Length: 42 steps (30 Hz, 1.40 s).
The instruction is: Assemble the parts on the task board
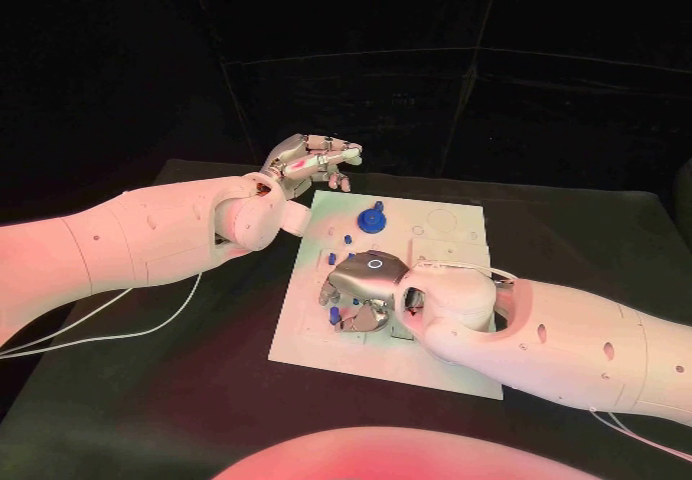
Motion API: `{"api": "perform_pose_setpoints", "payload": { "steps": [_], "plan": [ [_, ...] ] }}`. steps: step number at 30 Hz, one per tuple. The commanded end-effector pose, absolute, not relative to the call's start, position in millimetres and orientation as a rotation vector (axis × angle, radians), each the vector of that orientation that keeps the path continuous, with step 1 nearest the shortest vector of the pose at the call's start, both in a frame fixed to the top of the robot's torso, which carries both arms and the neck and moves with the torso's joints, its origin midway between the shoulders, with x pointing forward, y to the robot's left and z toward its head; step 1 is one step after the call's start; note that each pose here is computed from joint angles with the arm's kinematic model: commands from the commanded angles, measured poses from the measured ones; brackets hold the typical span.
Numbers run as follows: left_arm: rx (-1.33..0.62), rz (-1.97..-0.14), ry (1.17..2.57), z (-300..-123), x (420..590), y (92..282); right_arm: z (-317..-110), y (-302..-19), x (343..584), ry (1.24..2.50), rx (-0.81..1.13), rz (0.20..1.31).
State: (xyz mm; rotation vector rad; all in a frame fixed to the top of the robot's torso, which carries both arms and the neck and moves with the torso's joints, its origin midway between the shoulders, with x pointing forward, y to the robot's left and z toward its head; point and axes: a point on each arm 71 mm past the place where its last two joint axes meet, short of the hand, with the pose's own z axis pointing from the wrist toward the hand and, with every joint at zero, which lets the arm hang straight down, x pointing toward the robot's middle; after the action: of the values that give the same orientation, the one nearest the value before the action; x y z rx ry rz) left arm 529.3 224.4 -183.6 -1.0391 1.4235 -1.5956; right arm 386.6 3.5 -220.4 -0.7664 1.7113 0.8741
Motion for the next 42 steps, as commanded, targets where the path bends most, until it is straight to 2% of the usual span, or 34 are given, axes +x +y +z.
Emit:
{"api": "perform_pose_setpoints", "payload": {
  "steps": [1,10,15,18,21,27,34,42],
  "plan": [
    [-1.037,-1.61,1.425,-182.4,529.3,224.0,-215.4,2.4,386.5,1.662,-0.73,0.911],
    [-1.04,-1.605,1.424,-182.5,528.9,227.2,-203.4,-32.9,385.3,1.586,-0.589,0.966],
    [-1.041,-1.601,1.421,-182.4,528.2,230.3,-187.1,-80.2,392.3,1.564,-0.369,0.975],
    [-1.042,-1.598,1.42,-182.4,528.0,232.0,-181.8,-111.1,396.8,1.581,-0.239,0.922],
    [-1.044,-1.594,1.418,-182.7,527.7,233.9,-185.0,-143.4,401.2,1.674,-0.093,0.847],
    [-1.046,-1.584,1.427,-186.4,525.6,237.0,-193.6,-188.3,401.8,1.809,0.047,0.688],
    [-1.048,-1.579,1.43,-187.8,524.1,239.1,-199.8,-213.2,393.8,1.858,0.057,0.533],
    [-1.048,-1.579,1.431,-188.3,523.5,239.6,-214.8,-215.9,384.2,1.944,0.06,0.441]
  ]
}}
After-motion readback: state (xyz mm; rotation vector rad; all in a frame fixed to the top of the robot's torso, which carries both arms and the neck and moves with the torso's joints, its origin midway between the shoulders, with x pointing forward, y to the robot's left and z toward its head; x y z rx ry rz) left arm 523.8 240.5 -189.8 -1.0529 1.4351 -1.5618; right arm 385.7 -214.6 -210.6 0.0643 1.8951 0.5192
